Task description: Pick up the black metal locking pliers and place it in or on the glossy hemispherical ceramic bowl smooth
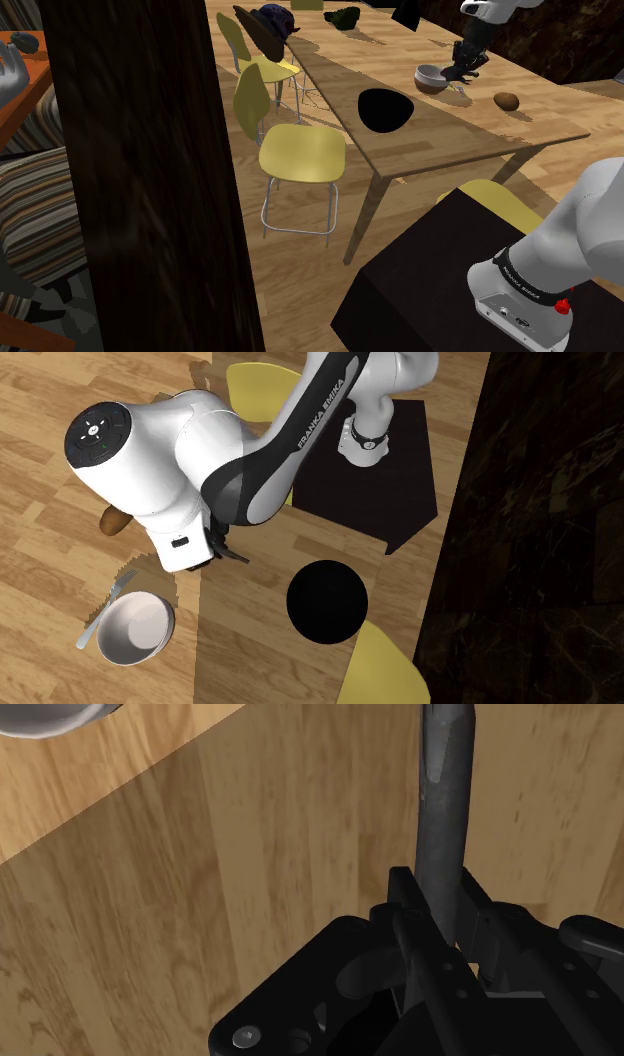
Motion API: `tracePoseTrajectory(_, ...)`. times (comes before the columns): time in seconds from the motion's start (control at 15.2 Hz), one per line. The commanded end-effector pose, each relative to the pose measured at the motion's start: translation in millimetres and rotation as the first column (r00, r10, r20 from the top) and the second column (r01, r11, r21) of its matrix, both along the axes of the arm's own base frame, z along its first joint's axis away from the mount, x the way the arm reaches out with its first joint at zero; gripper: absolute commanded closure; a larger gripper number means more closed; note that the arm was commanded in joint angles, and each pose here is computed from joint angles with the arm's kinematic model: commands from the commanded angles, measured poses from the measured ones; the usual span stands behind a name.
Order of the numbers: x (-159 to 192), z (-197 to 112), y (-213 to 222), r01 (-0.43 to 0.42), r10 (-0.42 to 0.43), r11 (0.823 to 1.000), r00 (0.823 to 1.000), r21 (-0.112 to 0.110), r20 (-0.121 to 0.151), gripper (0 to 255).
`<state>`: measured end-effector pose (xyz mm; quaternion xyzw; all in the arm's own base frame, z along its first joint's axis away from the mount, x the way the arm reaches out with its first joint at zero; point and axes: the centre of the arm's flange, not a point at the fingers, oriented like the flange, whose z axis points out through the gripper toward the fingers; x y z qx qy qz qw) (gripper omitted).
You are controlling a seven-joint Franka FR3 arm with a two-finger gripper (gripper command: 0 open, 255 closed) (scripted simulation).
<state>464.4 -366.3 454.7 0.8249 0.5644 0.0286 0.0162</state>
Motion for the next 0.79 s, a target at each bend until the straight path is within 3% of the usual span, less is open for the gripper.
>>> tracePoseTrajectory(0.0, -0.1, 10.7, -0.5, 0.000, 0.000, 1.000, 1.000, 0.000, 0.000, 255)
tracePoseTrajectory(0.2, -0.1, 24.3, -0.5, 0.000, 0.000, 1.000, 1.000, 0.000, 0.000, 255)
tracePoseTrajectory(0.73, 36.3, 28.7, 98.6, 0.000, 0.000, 1.000, 1.000, 0.000, 0.000, 255)
